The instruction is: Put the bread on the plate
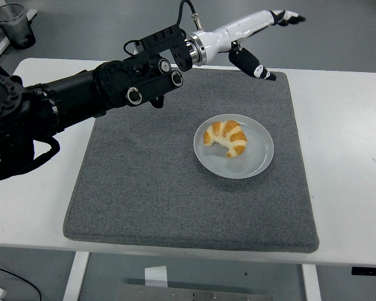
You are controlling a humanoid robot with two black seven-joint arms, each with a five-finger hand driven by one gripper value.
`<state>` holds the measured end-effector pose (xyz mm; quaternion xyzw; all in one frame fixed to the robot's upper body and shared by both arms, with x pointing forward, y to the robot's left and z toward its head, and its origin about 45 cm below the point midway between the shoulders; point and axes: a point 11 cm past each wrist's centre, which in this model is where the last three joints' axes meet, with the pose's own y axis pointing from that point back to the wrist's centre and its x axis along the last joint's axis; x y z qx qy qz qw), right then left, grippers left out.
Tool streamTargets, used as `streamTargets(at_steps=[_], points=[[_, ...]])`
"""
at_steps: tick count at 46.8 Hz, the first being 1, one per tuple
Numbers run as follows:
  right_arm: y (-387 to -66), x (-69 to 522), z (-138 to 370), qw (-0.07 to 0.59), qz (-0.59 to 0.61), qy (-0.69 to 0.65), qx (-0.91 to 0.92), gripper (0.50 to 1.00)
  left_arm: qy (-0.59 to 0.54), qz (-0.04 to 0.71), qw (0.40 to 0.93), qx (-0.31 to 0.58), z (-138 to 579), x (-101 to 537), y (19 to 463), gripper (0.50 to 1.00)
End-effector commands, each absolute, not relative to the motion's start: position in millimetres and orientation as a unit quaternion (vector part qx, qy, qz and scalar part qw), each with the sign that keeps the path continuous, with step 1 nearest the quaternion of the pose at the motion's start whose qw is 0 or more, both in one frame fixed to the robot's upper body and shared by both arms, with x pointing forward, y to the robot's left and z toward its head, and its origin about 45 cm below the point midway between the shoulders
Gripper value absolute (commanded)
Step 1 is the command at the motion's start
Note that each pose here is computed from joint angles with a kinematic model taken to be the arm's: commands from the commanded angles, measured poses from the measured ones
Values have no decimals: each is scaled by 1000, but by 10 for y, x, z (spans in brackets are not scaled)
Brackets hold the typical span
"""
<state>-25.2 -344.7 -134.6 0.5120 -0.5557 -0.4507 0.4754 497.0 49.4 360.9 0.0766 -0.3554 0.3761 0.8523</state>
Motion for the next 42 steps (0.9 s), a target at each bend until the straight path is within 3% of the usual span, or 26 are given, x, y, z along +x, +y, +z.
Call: streamTargets(at_steps=[1, 10, 26, 42], points=[[-3447, -251, -1346, 475, -450, -556, 512, 932, -279, 441, 852, 36, 3683, 5098, 664, 1000], [-3447, -252, -1346, 476, -451, -556, 512, 932, -165, 547, 820, -33, 3797, 5336, 1086, 1000], [-3447, -252, -1346, 476, -451, -556, 512, 932, 34, 656, 747, -102, 3371, 5466, 1703, 1000], [-3447, -252, -1346, 475, -451, -556, 511, 932, 185, 714, 649, -189, 2668, 5312, 2254, 1000]])
